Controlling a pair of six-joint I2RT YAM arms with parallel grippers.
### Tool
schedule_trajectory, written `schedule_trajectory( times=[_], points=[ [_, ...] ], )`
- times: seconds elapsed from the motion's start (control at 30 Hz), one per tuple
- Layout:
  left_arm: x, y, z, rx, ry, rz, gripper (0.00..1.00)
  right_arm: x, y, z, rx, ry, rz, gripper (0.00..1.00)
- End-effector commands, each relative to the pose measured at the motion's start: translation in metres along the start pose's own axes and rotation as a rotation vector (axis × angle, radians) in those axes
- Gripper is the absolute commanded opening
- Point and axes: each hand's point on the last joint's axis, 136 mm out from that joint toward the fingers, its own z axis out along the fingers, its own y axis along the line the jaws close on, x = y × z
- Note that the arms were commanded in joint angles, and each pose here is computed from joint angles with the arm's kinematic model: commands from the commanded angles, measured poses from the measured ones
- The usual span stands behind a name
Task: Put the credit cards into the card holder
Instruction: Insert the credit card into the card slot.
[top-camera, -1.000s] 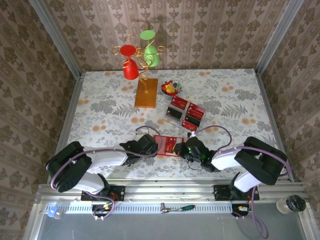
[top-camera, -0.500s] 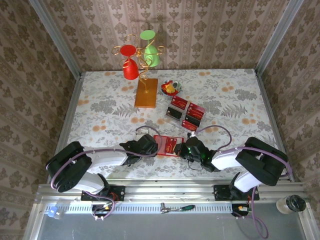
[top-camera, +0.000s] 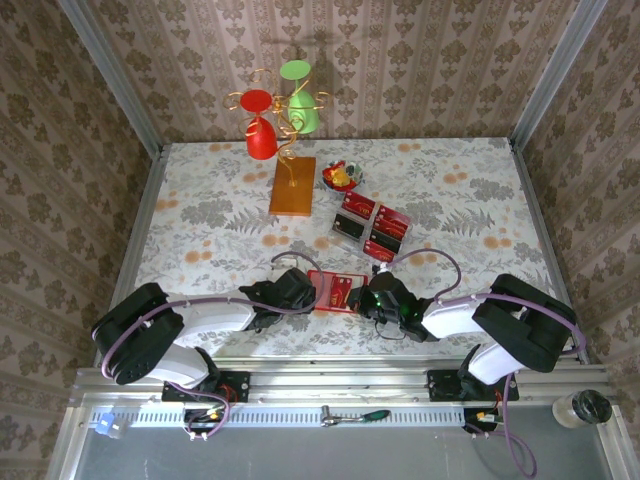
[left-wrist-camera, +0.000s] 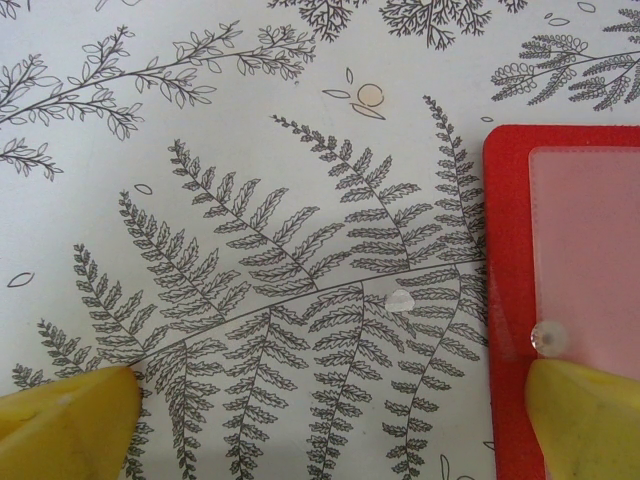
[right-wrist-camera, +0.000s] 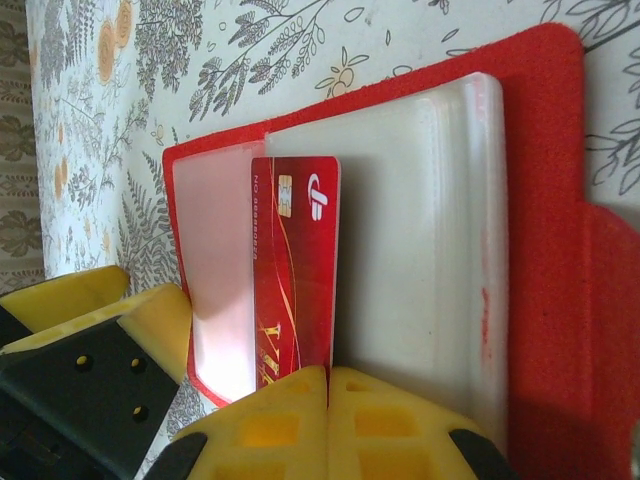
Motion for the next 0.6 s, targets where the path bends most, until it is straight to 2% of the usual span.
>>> schedule_trajectory(
  times=[0.0,0.53,0.57],
  points=[
    [0.005,0.002,0.001,-0.014,0.021,0.004,1.0,0.011,-0.01,0.002,0.053,0.048,-0.021,0.0],
    [0.003,0.001,0.001,-0.008,0.017,0.005,1.0,0.017,-0.005,0.018,0.07,0.137,-0.051,0.0],
    [0.003,0.001,0.001,-0.008,0.016,0.004,1.0,0.017,-0.003,0.018,0.066,0.151,-0.061,0.05]
  ],
)
